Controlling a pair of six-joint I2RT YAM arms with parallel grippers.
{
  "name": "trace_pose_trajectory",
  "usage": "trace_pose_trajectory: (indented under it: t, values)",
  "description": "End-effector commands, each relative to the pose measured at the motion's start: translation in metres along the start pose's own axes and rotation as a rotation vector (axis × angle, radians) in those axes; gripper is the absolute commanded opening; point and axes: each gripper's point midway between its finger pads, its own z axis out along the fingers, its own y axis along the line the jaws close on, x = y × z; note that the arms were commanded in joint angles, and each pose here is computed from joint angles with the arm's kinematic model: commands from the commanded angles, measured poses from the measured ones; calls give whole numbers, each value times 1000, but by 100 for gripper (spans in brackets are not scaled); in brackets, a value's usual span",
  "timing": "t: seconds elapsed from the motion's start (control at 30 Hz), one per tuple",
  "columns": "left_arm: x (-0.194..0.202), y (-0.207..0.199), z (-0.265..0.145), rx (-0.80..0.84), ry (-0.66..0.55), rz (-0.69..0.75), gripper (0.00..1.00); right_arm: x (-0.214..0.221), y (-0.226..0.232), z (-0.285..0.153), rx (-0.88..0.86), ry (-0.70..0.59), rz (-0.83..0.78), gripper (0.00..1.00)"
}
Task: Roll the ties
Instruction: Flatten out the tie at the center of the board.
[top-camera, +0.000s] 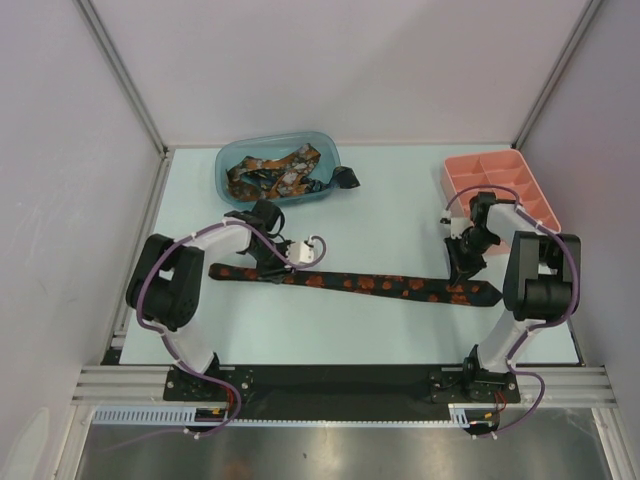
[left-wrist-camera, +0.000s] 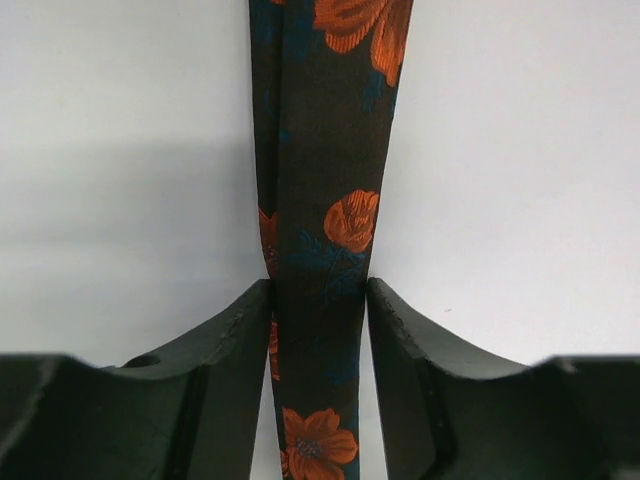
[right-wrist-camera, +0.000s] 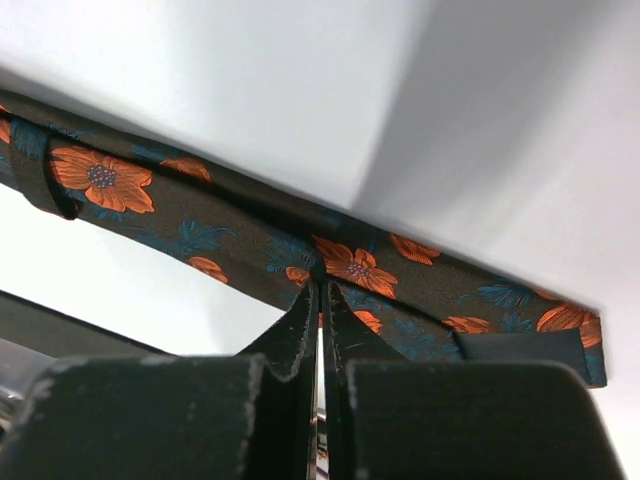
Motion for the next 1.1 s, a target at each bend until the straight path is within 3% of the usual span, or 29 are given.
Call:
trace_pose_trajectory:
  t: [0.0,0.03,0.1,0.23,0.33,0.47,0.53,0.63,0.7,0.8,0.93,1.07]
  values:
    - [10,-9,-6,46,22,0,56,-18,-6,-3,41,-41,-15,0]
    - [10,-7,-8,39,22,-2,69,-17,-6,-1,36,-31,-14,0]
    - [14,-5,-8,29,41,3,72,-18,-4,0,31,-24,-20,0]
    - [31,0,-7,11,92,-31,48,-22,6,2,16,-20,-45,0]
    - [44,-6,-10,23,103,-74,42,-30,15,3,15,-31,-76,0]
    - [57,-20,-17,34,105,-124,42,-33,28,1,11,-24,-117,3]
    - [58,-20,-25,14,96,-132,61,-29,30,-6,11,-20,-124,12]
    - [53,-10,-47,-45,46,-152,76,-26,38,-24,0,-31,-146,24]
    - [54,1,-65,-79,34,-157,87,-32,45,-40,-14,-61,-180,41]
    - [70,17,-92,-133,22,-180,92,-45,65,-60,-67,-130,-217,48]
    - [117,32,-111,-173,70,-215,93,-70,103,-54,-185,-172,-279,56]
    - [144,28,-103,-104,108,-229,93,-75,142,-27,-224,-111,-436,67]
